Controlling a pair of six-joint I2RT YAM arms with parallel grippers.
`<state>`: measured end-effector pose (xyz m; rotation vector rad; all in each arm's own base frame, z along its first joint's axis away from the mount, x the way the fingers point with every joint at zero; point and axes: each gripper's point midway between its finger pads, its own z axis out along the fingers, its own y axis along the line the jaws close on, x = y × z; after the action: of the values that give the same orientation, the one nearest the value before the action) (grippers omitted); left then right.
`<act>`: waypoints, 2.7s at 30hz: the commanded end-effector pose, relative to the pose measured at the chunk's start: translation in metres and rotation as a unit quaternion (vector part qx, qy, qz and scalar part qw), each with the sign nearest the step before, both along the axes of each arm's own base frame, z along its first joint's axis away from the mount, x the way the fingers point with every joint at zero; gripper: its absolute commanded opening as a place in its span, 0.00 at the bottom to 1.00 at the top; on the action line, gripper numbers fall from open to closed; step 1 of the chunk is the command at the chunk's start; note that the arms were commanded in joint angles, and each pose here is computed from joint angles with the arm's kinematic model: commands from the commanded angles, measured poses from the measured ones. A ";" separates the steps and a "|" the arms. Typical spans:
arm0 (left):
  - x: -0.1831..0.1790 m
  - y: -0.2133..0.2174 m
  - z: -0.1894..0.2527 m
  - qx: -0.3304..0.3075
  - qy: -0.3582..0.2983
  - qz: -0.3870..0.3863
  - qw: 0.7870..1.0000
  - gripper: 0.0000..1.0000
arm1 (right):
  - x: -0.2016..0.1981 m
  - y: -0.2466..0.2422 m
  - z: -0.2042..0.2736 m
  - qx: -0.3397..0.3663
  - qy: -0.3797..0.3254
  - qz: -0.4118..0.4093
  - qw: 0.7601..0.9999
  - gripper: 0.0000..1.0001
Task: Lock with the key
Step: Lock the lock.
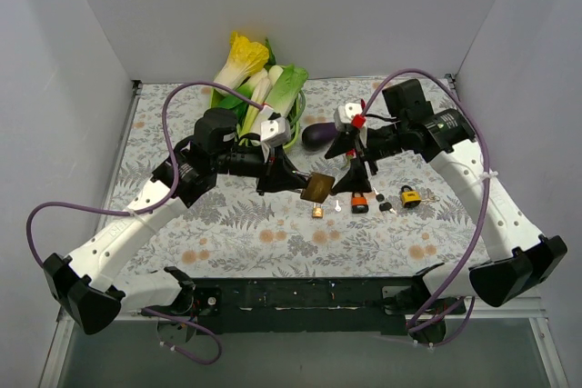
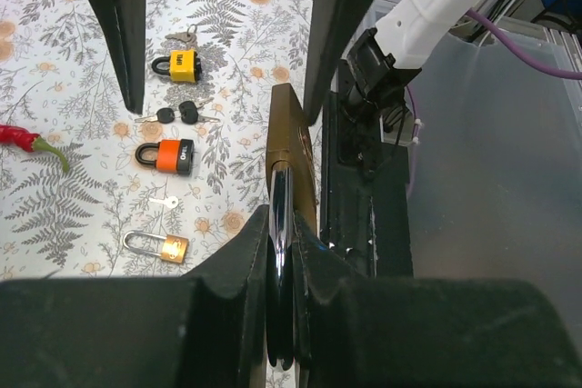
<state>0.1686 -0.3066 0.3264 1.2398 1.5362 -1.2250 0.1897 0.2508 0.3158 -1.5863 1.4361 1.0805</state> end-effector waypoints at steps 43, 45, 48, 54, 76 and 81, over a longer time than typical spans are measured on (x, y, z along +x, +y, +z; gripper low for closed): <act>0.008 0.024 0.042 -0.011 -0.039 -0.004 0.999 0.78 | -0.039 0.032 -0.006 0.005 0.089 0.043 0.995 0.01; 0.011 0.035 0.039 0.007 -0.071 0.008 0.997 0.80 | -0.038 0.030 -0.018 -0.005 0.103 0.036 0.994 0.01; 0.014 0.044 0.028 0.037 -0.093 0.024 0.995 0.77 | -0.034 0.029 -0.018 0.001 0.089 0.022 0.996 0.01; 0.012 0.043 0.009 0.060 -0.047 0.014 0.997 0.62 | -0.035 0.032 -0.009 0.015 0.083 0.030 0.996 0.01; 0.014 0.026 -0.019 0.059 0.039 -0.008 0.997 0.00 | -0.031 0.039 0.006 0.033 0.030 0.040 0.998 0.01; 0.010 0.018 -0.021 0.050 0.047 -0.018 0.997 0.00 | -0.034 0.049 0.010 0.042 0.009 0.057 0.997 0.01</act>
<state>0.1840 -0.2773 0.3061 1.2853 1.6945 -1.2023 0.1637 0.2800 0.2714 -1.5839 1.6178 1.2169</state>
